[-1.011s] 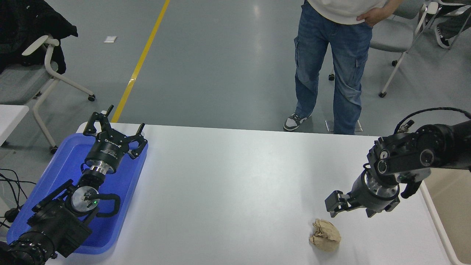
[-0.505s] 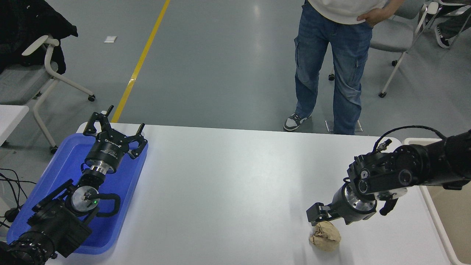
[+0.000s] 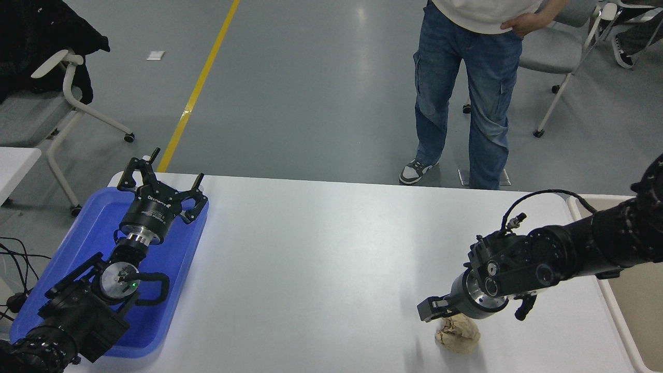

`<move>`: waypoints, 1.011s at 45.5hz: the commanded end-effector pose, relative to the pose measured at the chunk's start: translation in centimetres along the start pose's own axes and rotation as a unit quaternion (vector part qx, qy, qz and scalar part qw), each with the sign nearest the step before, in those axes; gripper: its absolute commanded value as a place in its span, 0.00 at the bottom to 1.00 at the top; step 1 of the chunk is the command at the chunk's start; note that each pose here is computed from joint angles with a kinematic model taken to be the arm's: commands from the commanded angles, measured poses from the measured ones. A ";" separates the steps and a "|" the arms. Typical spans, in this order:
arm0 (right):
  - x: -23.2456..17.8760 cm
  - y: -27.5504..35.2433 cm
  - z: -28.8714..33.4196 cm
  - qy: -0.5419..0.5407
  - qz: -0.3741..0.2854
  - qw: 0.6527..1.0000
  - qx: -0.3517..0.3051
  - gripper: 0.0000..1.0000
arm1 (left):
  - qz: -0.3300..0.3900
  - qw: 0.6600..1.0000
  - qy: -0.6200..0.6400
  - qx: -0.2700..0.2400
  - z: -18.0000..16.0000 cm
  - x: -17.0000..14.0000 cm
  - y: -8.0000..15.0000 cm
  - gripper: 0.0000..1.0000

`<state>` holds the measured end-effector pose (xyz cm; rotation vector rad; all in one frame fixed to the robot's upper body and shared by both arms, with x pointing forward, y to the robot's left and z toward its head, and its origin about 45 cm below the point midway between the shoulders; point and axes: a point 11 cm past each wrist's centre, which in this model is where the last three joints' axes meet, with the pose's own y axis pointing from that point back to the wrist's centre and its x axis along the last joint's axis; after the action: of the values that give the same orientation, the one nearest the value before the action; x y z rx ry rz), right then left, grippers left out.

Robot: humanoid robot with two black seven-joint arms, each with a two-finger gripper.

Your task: Pick up paper ball place in dustbin

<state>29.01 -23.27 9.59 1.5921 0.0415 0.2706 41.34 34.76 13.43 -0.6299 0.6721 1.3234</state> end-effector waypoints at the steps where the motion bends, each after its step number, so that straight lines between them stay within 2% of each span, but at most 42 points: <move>1: -0.4 -0.8 1.2 0.025 0.002 0.999 -0.023 0.94 | 0.000 1.000 0.000 0.000 0.0 0.0 0.0 1.00; 36: -2.5 -1.9 1.7 0.030 -0.025 0.999 -0.026 0.94 | 0.000 1.000 0.000 0.000 0.0 0.0 0.0 1.00; 41: -2.8 -2.0 1.6 0.030 -0.031 0.999 -0.024 0.85 | 0.000 1.000 0.000 0.000 0.0 0.0 0.0 1.00; 46: -3.1 -2.1 1.6 0.030 -0.035 0.999 -0.023 0.83 | 0.000 1.000 0.000 0.000 0.0 0.0 0.0 1.00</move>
<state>27.12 -25.38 7.31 1.5287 0.1230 0.2764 41.35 34.76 13.44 -0.6300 0.6720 1.3233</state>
